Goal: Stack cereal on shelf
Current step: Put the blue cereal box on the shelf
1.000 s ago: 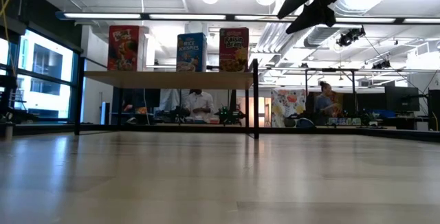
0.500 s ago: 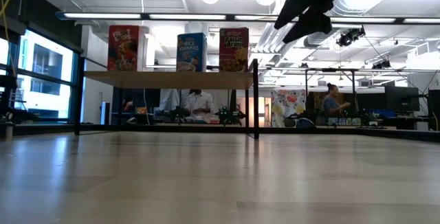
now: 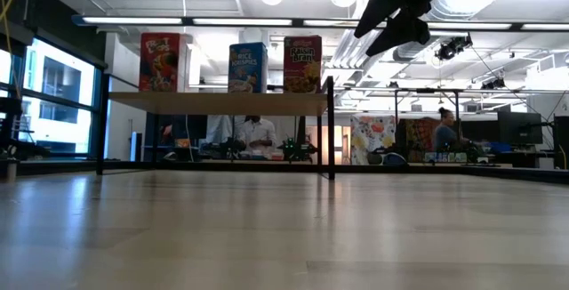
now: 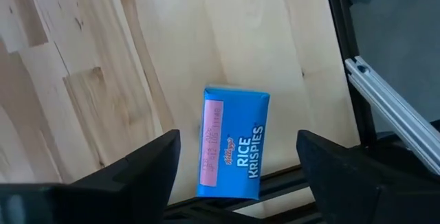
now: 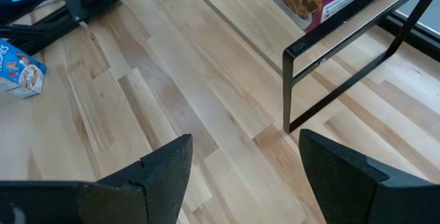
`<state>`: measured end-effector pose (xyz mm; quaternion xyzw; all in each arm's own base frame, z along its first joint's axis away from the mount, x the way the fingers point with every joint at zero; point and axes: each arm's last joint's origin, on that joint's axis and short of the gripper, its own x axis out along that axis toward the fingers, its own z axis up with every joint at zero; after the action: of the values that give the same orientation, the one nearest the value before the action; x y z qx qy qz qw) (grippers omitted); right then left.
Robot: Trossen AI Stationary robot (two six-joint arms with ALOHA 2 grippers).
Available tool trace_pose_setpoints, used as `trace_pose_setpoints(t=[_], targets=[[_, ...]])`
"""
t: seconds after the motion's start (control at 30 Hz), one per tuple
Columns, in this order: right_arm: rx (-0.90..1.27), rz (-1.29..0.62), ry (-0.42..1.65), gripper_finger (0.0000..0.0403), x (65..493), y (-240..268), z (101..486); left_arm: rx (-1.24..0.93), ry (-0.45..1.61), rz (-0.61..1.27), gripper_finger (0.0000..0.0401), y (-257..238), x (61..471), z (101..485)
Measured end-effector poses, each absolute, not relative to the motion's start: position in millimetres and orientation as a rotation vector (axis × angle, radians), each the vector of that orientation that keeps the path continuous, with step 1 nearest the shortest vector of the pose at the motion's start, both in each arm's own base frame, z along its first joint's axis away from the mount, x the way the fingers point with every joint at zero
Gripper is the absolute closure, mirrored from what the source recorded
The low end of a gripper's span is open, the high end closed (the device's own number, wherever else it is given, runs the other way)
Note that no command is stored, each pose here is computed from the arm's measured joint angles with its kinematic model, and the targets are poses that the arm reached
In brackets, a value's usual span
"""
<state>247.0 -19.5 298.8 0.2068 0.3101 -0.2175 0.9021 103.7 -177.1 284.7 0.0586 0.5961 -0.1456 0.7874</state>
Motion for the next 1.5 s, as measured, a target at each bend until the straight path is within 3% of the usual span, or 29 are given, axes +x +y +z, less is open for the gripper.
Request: trace_pose_setpoints(t=[0.43,0.93,1.5], targets=[[0.426,-0.449,0.642,0.0141,247.0,-19.4,298.9,-0.073,1.298,-0.186,0.0111,-179.0,104.8,284.2],[0.425,-0.449,0.642,0.0141,247.0,-19.4,298.9,0.136,1.33,-0.249,0.0111,-176.7,103.5,258.4],[0.425,-0.446,0.642,0.0141,246.9,-19.4,299.0,0.092,1.372,-0.278,0.0112,-174.4,100.1,209.9]])
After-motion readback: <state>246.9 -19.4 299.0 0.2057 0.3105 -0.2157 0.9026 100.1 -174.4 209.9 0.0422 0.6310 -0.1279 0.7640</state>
